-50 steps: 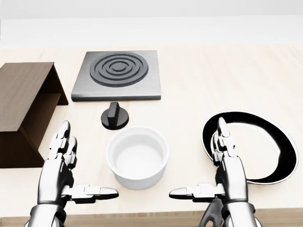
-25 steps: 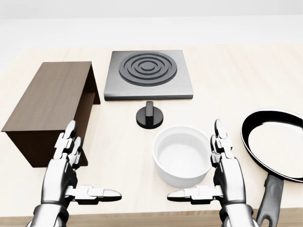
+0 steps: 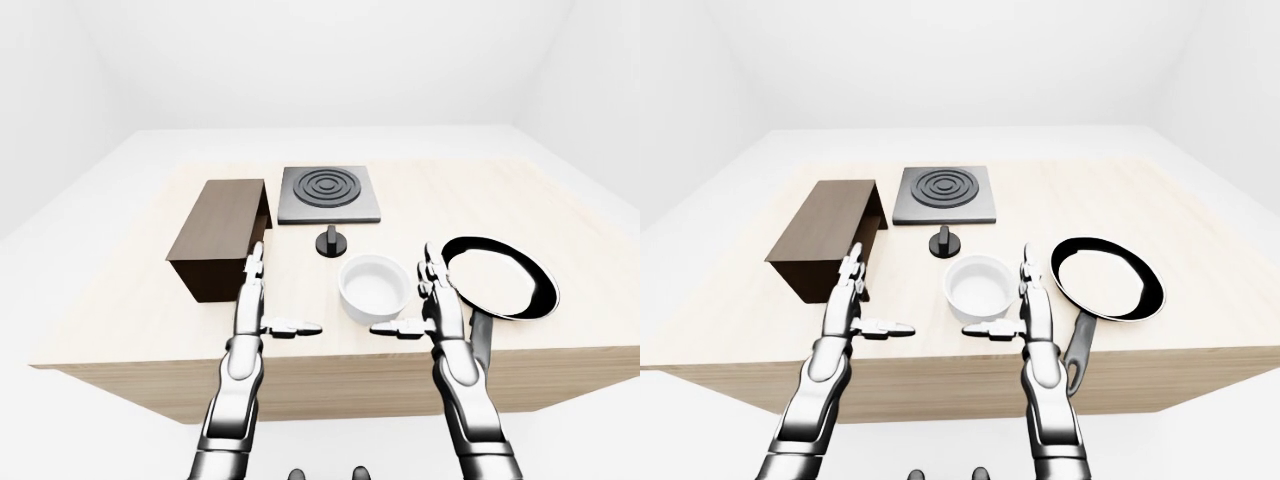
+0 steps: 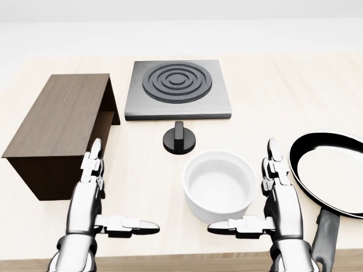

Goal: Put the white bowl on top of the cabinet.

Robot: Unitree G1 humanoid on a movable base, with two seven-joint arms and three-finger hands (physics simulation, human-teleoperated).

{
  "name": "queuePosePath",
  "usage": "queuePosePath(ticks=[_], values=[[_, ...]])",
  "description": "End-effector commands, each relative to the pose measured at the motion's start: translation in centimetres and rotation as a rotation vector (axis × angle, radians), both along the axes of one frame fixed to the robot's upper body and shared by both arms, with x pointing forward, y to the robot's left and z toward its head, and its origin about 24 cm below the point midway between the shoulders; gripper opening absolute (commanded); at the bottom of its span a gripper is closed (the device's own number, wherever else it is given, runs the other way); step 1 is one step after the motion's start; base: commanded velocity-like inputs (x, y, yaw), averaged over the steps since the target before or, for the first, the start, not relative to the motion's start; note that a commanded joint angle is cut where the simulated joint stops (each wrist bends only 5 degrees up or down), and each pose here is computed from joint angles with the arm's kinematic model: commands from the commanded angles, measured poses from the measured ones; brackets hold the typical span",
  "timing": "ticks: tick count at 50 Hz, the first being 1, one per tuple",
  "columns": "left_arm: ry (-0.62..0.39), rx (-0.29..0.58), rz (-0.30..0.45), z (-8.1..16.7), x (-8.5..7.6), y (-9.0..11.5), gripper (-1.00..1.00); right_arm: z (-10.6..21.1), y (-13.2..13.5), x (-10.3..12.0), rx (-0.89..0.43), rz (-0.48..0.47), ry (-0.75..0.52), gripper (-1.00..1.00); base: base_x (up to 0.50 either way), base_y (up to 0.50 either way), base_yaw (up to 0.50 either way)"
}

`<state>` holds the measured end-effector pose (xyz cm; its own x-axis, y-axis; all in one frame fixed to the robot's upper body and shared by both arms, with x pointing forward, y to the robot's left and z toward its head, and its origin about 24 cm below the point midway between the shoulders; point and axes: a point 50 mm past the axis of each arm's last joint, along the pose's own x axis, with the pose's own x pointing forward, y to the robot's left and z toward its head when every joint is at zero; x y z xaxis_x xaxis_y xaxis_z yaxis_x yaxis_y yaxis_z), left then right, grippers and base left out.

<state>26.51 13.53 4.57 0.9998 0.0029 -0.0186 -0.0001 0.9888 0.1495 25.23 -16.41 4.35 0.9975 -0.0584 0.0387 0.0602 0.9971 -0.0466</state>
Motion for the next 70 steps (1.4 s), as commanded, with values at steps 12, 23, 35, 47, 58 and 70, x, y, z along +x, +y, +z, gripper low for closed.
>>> queuePosePath(ticks=[12,23,35,47,58,70], values=[[-0.138,0.163,-0.088,2.8,0.9,-7.3,1.0,1.2,-2.3,0.3,-0.051,-0.062,-0.012,1.0,0.0,0.0,0.0],[-0.117,0.249,-0.117,2.0,1.6,-9.3,1.0,1.6,-2.8,0.3,-0.046,-0.074,-0.017,1.0,0.0,0.0,0.0],[-0.137,0.366,-0.212,1.8,0.8,-11.7,1.0,1.7,-3.0,0.1,-0.047,-0.078,-0.024,1.0,0.0,0.0,0.0],[-0.198,0.456,-0.292,2.7,-0.1,-13.9,1.0,1.9,-3.3,0.3,-0.044,-0.089,-0.027,1.0,0.0,0.0,0.0],[-0.289,0.541,-0.323,4.3,-0.9,-15.4,1.0,2.1,-3.5,0.3,-0.043,-0.096,-0.029,1.0,0.0,0.0,0.0],[-0.276,0.8,-0.345,2.0,0.0,-16.7,1.0,2.5,-4.0,0.2,-0.033,-0.107,-0.038,1.0,0.0,0.0,0.0]])
